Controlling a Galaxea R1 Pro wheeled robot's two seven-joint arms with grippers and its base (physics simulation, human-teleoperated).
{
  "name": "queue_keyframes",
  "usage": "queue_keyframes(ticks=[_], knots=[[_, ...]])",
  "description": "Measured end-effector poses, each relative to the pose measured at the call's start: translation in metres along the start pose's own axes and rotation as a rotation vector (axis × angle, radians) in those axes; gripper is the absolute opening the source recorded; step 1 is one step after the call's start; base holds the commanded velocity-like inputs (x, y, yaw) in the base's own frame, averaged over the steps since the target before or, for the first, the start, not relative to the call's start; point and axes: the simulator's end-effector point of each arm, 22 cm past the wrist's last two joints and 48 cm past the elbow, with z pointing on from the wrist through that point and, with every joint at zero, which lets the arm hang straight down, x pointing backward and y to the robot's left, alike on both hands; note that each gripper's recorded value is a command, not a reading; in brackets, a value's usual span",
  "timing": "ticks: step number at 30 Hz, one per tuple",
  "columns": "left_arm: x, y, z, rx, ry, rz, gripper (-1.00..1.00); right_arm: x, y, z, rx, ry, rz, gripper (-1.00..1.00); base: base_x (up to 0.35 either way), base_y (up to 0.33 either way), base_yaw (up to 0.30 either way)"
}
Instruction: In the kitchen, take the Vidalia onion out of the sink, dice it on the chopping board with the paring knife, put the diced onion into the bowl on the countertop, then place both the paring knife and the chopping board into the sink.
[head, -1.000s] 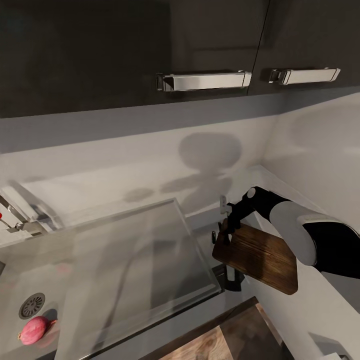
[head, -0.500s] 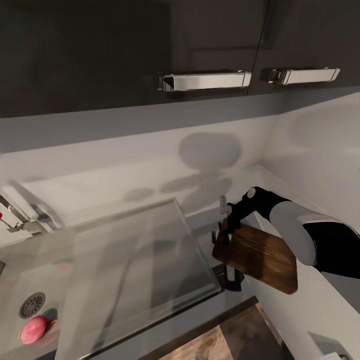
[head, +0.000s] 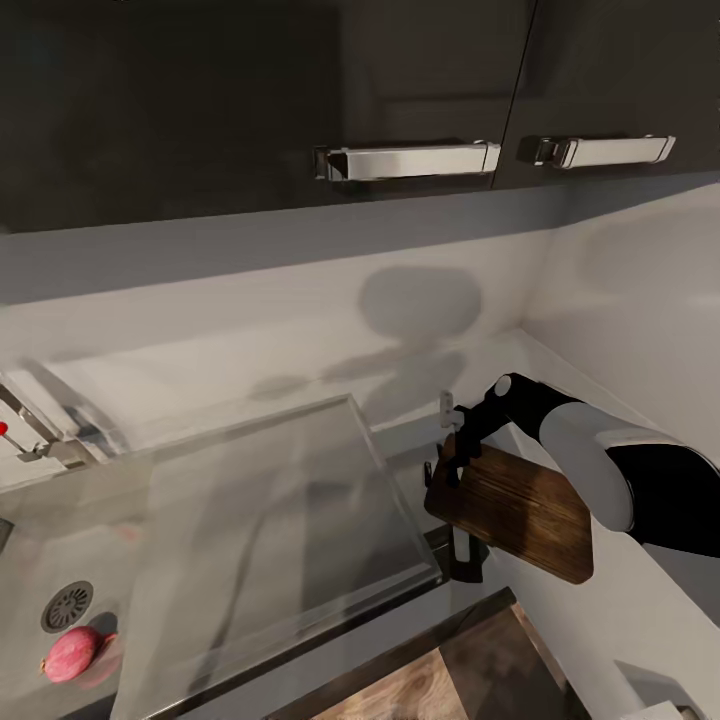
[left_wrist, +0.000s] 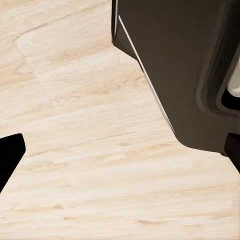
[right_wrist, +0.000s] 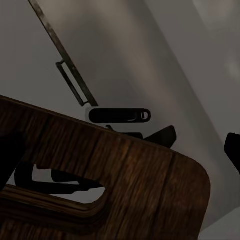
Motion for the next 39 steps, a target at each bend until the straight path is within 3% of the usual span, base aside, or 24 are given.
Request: queue_keyframes(ticks=[39], knots=[[-0.0002,0.0000,0.0000,0.000,0.000,0.000,1.00,0.0035,-0.0081,-0.0007,0.038,0.003,0.003,1.00,-0.027,0.000,0.000]])
